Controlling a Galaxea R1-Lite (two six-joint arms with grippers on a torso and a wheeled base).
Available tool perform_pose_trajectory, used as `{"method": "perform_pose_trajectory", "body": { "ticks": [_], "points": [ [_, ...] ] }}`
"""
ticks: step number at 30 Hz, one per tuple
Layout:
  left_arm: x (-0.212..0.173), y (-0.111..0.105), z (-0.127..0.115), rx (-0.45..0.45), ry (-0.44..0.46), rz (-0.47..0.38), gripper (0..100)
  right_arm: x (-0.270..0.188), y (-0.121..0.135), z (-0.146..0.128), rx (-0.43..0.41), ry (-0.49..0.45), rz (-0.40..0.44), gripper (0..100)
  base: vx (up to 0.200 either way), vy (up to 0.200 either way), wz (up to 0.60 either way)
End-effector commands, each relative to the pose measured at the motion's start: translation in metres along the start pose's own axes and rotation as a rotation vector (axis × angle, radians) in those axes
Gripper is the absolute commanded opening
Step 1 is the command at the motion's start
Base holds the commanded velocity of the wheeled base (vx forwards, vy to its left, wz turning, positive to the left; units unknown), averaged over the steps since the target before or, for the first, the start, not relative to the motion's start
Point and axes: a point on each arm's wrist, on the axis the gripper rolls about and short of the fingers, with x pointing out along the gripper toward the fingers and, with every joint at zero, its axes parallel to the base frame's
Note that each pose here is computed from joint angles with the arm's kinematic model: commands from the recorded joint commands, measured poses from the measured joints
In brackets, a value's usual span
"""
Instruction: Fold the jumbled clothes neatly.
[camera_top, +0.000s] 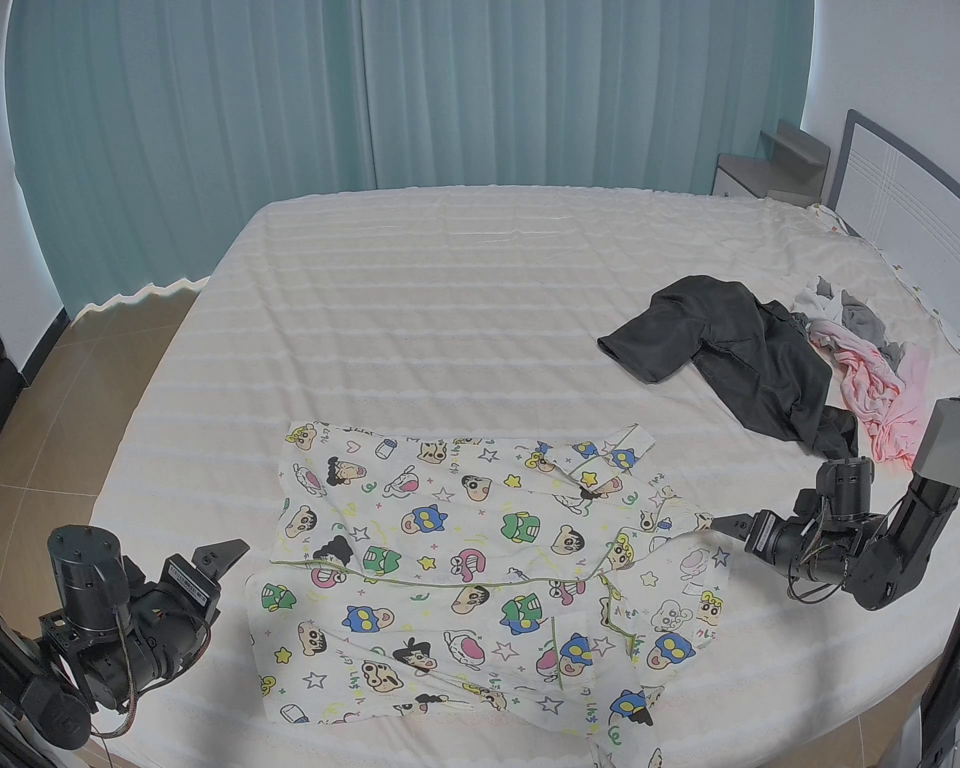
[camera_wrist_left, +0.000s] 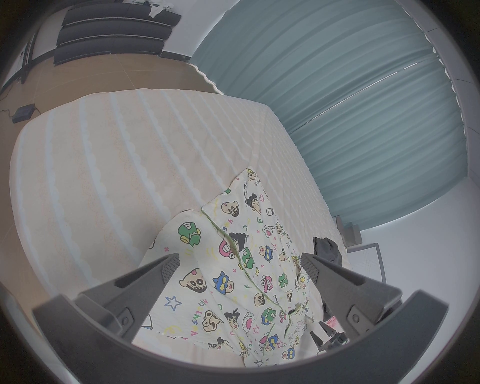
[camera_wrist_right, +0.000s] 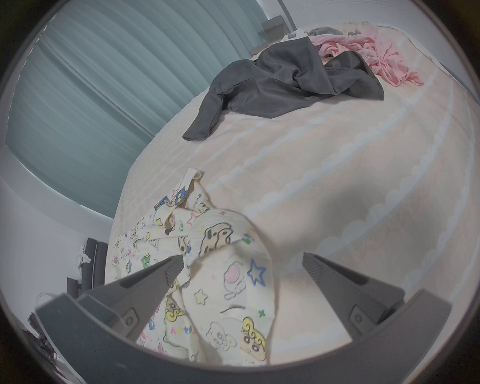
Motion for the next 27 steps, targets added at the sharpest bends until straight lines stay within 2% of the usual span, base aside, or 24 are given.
{"method": "perform_pose_trajectory", "body": {
  "ticks": [1, 9, 18, 26, 27],
  "points": [
    [-0.001, 0.003, -0.002, 0.002, 0.014, 0.02, 100, -0.02, 0.005, -0.022, -0.014, 0.086, 0.031, 100, 0.0, 0.0, 0.0],
    [-0.001, 0.003, -0.003, -0.03, 0.023, 0.017, 100, -0.007, 0.006, -0.052, 0.015, 0.219, 0.018, 100, 0.0, 0.0, 0.0],
    [-0.001, 0.003, -0.003, -0.03, 0.023, 0.017, 100, -0.004, 0.007, -0.054, 0.015, 0.232, 0.021, 100, 0.0, 0.0, 0.0],
    [-0.001, 0.003, -0.003, -0.03, 0.019, 0.019, 100, 0.005, 0.019, -0.055, -0.007, 0.241, 0.048, 100, 0.0, 0.0, 0.0],
    [-0.001, 0.003, -0.003, -0.03, 0.021, 0.02, 100, 0.007, 0.02, -0.055, -0.009, 0.245, 0.05, 0, 0.0, 0.0, 0.0]
  ]
}}
